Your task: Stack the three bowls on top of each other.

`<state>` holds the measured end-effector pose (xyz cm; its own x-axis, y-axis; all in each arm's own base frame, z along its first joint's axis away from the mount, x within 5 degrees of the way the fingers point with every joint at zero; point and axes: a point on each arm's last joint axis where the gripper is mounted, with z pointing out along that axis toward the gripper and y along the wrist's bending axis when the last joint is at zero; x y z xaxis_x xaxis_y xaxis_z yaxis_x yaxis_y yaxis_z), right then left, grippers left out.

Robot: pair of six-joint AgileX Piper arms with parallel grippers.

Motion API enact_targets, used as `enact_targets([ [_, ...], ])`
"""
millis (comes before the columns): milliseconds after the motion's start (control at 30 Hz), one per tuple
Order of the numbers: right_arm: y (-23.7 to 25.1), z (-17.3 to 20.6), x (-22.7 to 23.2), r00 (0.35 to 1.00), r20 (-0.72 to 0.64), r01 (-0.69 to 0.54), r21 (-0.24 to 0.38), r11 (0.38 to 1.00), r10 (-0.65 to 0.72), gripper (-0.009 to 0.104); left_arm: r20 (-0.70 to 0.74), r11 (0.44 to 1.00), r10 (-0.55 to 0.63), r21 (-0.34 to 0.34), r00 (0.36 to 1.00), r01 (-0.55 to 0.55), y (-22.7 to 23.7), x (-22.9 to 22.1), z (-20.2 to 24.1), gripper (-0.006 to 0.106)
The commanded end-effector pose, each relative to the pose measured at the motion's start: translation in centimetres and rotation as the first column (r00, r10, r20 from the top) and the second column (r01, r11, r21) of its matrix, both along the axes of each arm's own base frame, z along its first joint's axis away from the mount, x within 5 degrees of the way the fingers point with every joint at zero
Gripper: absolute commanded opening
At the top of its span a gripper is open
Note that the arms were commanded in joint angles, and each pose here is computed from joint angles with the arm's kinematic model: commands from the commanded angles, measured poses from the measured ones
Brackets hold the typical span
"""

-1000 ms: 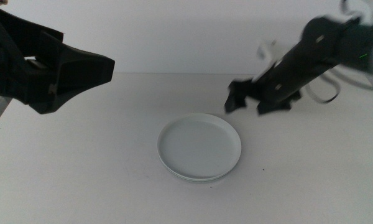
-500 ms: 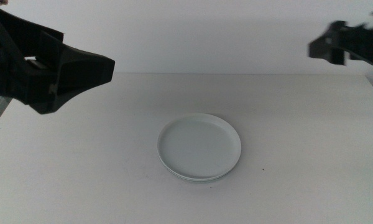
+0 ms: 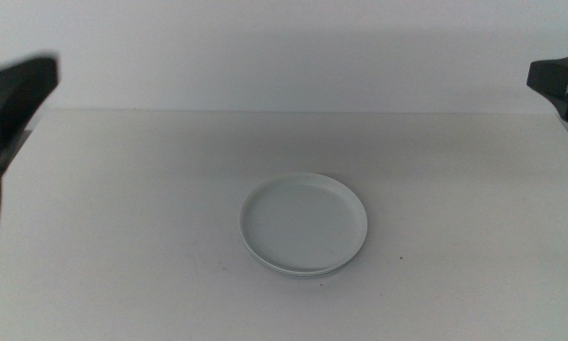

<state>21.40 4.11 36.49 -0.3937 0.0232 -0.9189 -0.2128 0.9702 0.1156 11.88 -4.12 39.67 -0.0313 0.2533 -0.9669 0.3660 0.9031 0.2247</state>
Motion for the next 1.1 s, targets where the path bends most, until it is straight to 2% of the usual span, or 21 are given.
enact_targets([
  [0,-0.2,0.1,0.0,0.998,0.055,0.009,-0.032,0.999,-0.007,0.084,0.006,0.998,0.051,-0.019,0.999,-0.051,0.9,-1.2,-1.6,0.094],
  [167,-0.4,0.4,0.3,0.993,0.118,0.029,-0.033,0.999,-0.025,0.084,0.014,0.990,0.127,-0.071,0.992,-0.126,2.1,-3.5,-4.1,0.094],
  [433,-0.4,0.5,0.3,0.992,0.122,0.033,-0.024,0.999,-0.030,0.084,0.076,0.986,0.151,-0.089,0.986,-0.144,2.5,-5.7,-4.6,0.094],
  [600,-0.4,0.5,0.3,0.991,0.129,0.036,-0.023,0.999,-0.032,0.084,0.089,0.985,0.151,-0.092,0.985,-0.143,2.5,-6.1,-4.5,0.094],
  [733,-0.4,0.5,0.3,0.991,0.129,0.036,-0.023,0.999,-0.032,0.084,0.106,0.983,0.180,-0.055,0.978,-0.175,2.8,-6.1,-4.7,0.094],
  [867,-0.4,0.5,0.3,0.991,0.129,0.036,-0.023,0.999,-0.032,0.084,0.064,0.946,0.238,-0.243,0.969,-0.216,3.2,-6.1,-5.9,0.094],
  [933,-0.4,0.5,0.3,0.991,0.129,0.036,-0.023,0.999,-0.032,0.084,0.061,0.940,0.247,-0.259,0.967,-0.224,3.3,-6.2,-6.5,0.094],
  [1067,-0.4,0.5,0.3,0.991,0.129,0.036,-0.023,0.999,-0.032,0.084,0.053,0.941,0.250,-0.249,0.967,-0.229,3.3,-6.4,-7.4,0.094],
])
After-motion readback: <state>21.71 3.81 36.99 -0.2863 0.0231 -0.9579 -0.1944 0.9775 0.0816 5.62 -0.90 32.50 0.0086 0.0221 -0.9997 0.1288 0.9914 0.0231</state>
